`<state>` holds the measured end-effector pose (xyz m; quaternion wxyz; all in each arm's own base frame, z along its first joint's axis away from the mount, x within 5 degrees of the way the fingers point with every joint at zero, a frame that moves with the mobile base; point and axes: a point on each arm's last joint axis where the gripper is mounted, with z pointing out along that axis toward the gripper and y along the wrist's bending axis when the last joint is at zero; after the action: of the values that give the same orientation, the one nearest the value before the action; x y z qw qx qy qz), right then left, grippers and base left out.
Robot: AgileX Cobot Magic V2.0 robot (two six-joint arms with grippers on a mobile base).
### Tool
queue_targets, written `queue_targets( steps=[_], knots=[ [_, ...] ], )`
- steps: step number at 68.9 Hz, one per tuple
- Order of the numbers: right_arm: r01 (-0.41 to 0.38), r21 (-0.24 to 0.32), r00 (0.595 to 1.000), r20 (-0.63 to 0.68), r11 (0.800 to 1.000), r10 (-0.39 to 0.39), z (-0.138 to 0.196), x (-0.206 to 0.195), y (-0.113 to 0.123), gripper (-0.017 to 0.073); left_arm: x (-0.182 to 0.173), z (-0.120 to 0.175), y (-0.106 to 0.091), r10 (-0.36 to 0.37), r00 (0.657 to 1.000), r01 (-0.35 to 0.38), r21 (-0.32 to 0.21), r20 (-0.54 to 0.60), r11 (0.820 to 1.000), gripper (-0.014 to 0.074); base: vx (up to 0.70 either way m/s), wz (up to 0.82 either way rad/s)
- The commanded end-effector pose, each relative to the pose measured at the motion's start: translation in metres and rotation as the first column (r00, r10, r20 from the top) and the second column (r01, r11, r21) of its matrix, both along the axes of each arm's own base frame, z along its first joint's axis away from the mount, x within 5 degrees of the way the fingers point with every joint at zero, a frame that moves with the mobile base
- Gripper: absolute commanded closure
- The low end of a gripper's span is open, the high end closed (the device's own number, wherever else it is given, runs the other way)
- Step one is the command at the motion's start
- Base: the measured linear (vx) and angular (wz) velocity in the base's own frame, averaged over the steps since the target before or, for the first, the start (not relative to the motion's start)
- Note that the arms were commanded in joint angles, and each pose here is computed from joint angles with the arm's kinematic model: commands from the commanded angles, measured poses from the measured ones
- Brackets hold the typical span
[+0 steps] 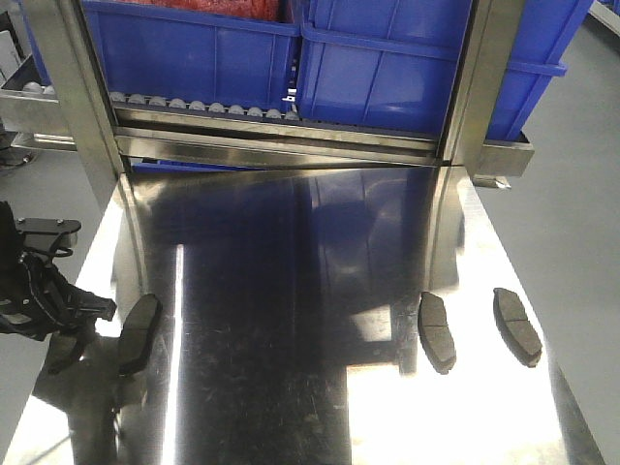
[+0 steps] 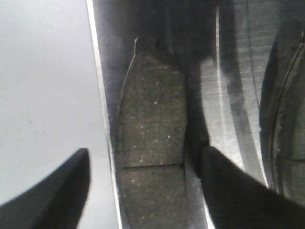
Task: Move and align brake pads A on conveyor
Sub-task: 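Lower the left gripper onto the brake pad nearest it, then close the left gripper on the brake pad and lift it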
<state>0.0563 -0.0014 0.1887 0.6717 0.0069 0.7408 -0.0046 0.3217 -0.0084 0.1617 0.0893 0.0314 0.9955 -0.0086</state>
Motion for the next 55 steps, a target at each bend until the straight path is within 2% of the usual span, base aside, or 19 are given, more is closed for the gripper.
queue_targets(
  steps=[1,17,28,55],
  knots=[
    [0.002,-0.012,0.998,0.066,1.000,-0.001,0.001,0.000,0.000,0.0562,0.006,0.018,-0.001,0.000,0.996,0.000,-0.004,0.084,1.000,0.0253,0.00,0.00],
    [0.002,-0.012,0.998,0.066,1.000,-0.001,0.001,0.000,0.000,0.0562,0.005,0.020,-0.001,0.000,0.996,0.000,-0.004,0.087,1.000,0.0368,0.00,0.00],
    [0.002,-0.012,0.998,0.066,1.000,-0.001,0.001,0.000,0.000,0.0562,0.006,0.025,-0.001,0.000,0.995,0.001,-0.003,0.103,1.000,0.0412,0.00,0.00],
    [0.002,-0.012,0.998,0.066,1.000,-0.001,0.001,0.000,0.000,0.0562,0.004,0.046,-0.001,0.001,0.982,0.000,-0.005,0.190,1.000,0.0449,0.00,0.00]
  ],
)
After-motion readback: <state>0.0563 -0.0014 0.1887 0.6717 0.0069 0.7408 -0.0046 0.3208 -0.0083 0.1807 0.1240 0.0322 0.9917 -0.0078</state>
